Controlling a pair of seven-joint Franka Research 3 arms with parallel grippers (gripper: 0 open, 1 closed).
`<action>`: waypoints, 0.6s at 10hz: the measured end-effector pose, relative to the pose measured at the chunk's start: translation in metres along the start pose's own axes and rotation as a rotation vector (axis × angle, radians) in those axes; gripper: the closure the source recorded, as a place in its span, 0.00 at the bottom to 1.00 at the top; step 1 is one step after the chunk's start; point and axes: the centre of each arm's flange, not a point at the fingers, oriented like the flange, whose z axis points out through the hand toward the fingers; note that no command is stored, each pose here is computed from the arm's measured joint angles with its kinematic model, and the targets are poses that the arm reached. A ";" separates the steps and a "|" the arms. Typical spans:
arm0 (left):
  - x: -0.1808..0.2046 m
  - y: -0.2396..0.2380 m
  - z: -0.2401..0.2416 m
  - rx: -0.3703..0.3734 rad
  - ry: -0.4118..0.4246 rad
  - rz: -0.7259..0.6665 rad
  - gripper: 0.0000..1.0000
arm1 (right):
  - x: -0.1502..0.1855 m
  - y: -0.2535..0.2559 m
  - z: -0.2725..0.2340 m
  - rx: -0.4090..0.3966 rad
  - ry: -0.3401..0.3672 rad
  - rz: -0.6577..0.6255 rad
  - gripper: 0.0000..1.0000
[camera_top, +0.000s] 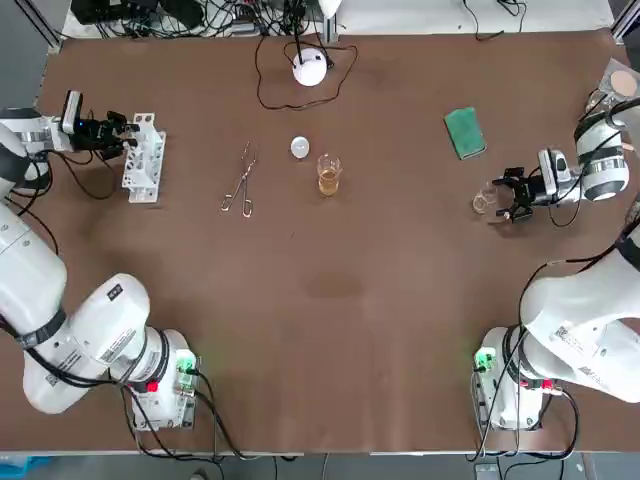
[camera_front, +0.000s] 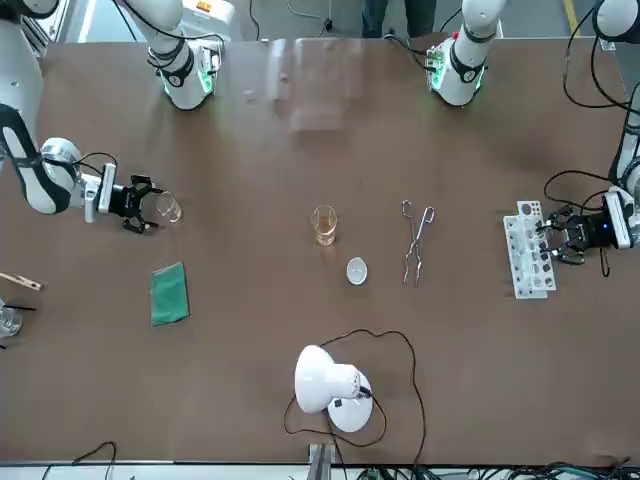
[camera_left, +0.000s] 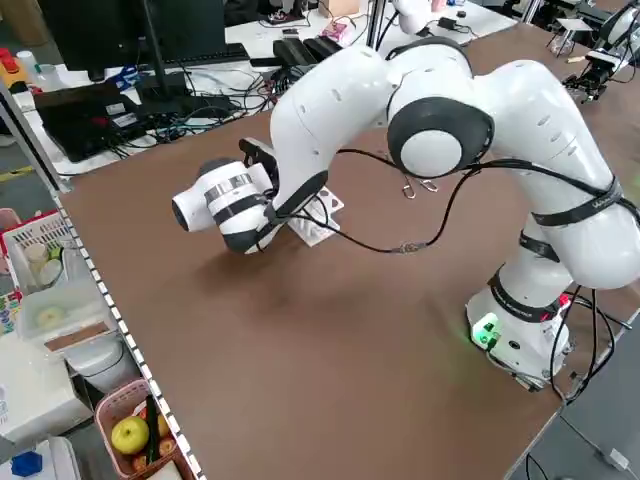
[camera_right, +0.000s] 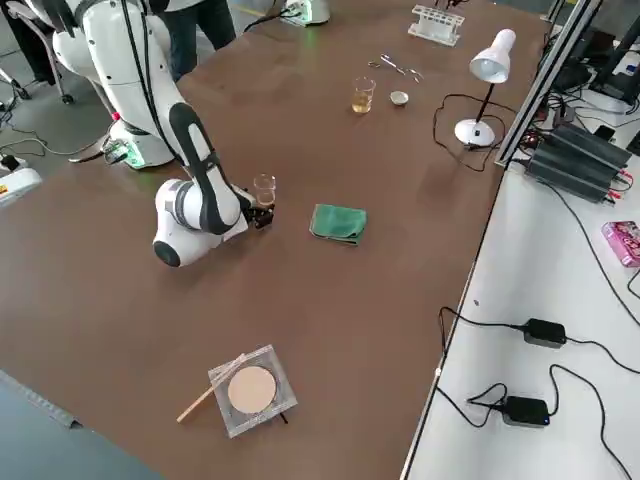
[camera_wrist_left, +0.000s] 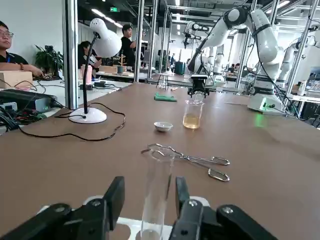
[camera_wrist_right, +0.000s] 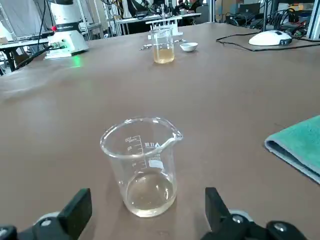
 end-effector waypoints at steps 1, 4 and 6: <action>0.000 0.000 0.001 -0.001 0.001 0.000 0.52 | -0.003 -0.001 0.004 0.001 0.008 0.003 0.00; 0.001 0.001 0.001 -0.005 0.010 0.000 0.58 | -0.007 -0.003 0.014 0.006 0.037 0.010 0.00; -0.002 0.002 0.003 0.006 0.038 -0.004 0.59 | -0.006 -0.003 0.018 0.009 0.060 0.012 0.00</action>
